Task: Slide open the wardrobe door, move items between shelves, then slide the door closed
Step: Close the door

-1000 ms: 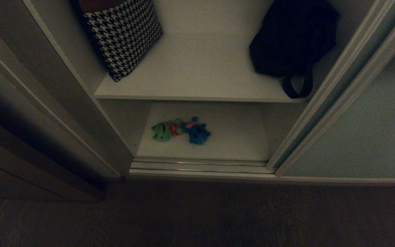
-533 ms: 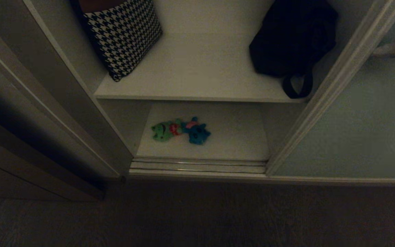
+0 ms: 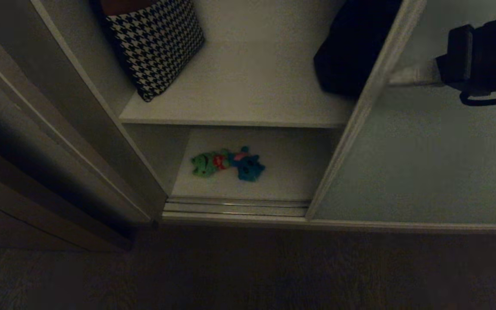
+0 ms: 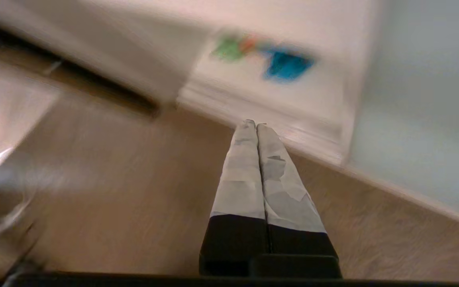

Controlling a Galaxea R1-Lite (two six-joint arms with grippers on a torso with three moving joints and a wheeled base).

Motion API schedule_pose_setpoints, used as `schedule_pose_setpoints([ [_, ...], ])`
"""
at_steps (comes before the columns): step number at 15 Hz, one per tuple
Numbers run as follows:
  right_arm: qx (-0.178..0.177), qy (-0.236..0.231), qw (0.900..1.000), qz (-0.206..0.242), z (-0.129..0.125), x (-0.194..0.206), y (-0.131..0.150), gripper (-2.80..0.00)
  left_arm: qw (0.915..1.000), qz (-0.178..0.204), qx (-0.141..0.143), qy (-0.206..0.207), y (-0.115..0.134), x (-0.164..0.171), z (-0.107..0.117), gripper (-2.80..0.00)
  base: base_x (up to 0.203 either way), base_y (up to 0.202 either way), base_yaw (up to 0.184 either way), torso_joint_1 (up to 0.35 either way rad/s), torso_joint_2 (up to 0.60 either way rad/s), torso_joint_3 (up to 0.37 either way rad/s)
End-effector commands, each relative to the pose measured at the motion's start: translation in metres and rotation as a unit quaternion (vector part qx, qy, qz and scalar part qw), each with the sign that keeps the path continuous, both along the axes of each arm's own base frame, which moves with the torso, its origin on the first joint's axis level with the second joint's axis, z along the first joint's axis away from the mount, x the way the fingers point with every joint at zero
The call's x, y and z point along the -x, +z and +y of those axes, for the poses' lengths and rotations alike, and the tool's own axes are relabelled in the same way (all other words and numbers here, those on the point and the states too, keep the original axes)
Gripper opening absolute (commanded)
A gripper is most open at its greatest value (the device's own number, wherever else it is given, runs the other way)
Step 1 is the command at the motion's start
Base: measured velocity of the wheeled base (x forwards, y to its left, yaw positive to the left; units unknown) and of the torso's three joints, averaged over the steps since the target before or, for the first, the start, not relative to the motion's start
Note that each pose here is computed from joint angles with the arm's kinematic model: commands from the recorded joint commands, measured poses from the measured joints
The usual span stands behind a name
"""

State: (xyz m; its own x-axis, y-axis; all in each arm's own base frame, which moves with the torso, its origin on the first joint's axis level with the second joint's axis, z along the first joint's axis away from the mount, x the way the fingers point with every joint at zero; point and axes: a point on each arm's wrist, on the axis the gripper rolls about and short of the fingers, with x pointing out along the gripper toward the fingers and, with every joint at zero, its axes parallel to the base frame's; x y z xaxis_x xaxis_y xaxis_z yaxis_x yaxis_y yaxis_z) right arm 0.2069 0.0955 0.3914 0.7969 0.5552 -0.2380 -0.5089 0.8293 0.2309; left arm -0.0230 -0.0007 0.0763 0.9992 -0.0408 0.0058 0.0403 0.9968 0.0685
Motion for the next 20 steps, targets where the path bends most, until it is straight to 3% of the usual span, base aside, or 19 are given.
schedule_pose_setpoints([
  [1,-0.004,0.051,0.999,-0.013,0.007,0.038,0.004,-2.8,1.0,0.001,0.0,-0.001,0.0,0.0,0.0,-2.8,0.0,0.0,0.0,0.0,0.0,0.0],
  [4,-0.015,0.084,0.996,-0.035,-0.003,0.079,0.009,-2.8,1.0,0.001,0.0,-0.001,0.0,0.0,0.0,-2.8,0.0,0.0,0.0,0.0,0.0,0.0],
  [7,-0.025,0.07,0.996,-0.057,-0.026,0.107,0.012,-2.8,1.0,0.001,0.0,-0.001,0.0,0.0,0.0,-2.8,0.0,0.0,0.0,0.0,0.0,0.0],
  [10,-0.02,-0.044,0.996,-0.071,-0.052,0.113,0.011,-2.8,1.0,0.001,0.0,-0.001,0.0,0.0,0.0,-2.8,0.0,0.0,0.0,0.0,0.0,0.0],
  [14,-0.011,-0.163,0.983,-0.083,-0.079,0.133,0.001,-2.8,1.0,0.001,0.0,-0.001,0.0,0.0,0.0,-2.8,0.0,0.0,0.0,0.0,0.0,0.0],
  [16,-0.004,-0.234,0.97,-0.071,-0.09,0.131,-0.007,-2.8,1.0,0.001,0.0,-0.001,0.0,0.0,0.0,-2.8,0.0,0.0,0.0,0.0,0.0,0.0],
  [17,0.001,-0.278,0.959,-0.062,-0.096,0.13,-0.012,-2.8,1.0,0.001,0.0,-0.001,0.0,0.0,0.0,-2.8,0.0,0.0,0.0,0.0,0.0,0.0],
  [19,0.011,-0.375,0.925,-0.052,-0.111,0.128,-0.019,-2.8,1.0,0.001,0.0,-0.001,0.0,0.0,0.0,-2.8,0.0,0.0,0.0,0.0,0.0,0.0],
  [20,0.015,-0.425,0.904,-0.051,-0.119,0.129,-0.02,-2.8,1.0,0.001,0.0,0.0,0.0,0.0,0.0,-2.8,0.0,0.0,0.0,0.0,0.0,0.0],
])
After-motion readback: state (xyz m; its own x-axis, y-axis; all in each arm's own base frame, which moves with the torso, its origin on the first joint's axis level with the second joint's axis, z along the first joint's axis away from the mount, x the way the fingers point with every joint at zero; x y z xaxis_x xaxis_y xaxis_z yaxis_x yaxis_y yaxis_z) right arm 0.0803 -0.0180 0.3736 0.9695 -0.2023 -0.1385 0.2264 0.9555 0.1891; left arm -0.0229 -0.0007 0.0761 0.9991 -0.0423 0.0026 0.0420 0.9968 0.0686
